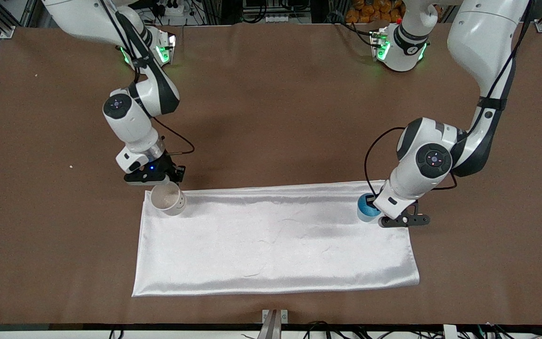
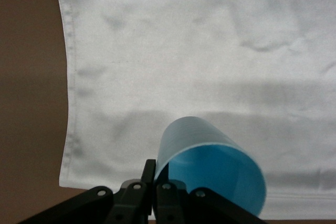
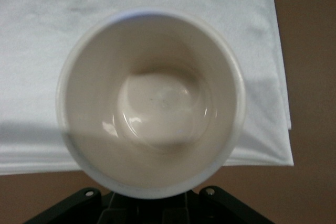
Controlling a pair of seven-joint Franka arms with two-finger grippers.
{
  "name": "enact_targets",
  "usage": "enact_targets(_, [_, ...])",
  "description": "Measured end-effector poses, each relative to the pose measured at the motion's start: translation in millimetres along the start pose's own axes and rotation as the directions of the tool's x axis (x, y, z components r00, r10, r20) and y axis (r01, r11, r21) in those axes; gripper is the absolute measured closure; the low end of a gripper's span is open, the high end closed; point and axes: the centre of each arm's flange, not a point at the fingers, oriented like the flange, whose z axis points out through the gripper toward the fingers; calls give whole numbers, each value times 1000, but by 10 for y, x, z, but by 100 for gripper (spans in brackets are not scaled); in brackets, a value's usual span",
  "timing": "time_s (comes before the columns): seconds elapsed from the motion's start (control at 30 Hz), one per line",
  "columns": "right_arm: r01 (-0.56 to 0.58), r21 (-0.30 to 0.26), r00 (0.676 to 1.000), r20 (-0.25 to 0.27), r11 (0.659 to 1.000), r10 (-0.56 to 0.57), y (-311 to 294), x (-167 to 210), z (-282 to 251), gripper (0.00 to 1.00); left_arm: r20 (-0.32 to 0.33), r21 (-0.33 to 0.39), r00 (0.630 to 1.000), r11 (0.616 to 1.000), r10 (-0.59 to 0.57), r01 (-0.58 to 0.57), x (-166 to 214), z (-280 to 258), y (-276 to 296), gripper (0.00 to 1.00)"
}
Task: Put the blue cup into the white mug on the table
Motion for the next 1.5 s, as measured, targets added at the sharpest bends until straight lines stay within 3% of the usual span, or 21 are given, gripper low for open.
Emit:
enact_targets(0.37, [-74, 35, 997, 26, 997, 73, -697, -443, -240, 92, 47, 36, 999, 999, -16, 14, -164, -206, 264, 96])
enact_targets(0.63, [-107, 30, 992, 75, 994, 104, -1133, -772, -246, 92, 48, 55, 999, 998, -19, 16, -207, -521, 299, 96])
enact_targets(0.83, [-94, 1, 988, 126, 996, 93, -1358, -990, -299, 92, 45, 52, 999, 999, -11, 8, -181, -750, 387, 96])
enact_targets(1.1, [-24, -94, 969, 244, 995, 46, -1775, -1291, -525, 92, 32, 22, 999, 1000, -7, 7, -242, -1009, 721, 96])
enact_targets(1.5, [-95, -89, 967, 228, 991, 113, -2400, -1570, -808, 92, 41, 19, 998, 999, -49, 48, -379, -943, 1055, 96])
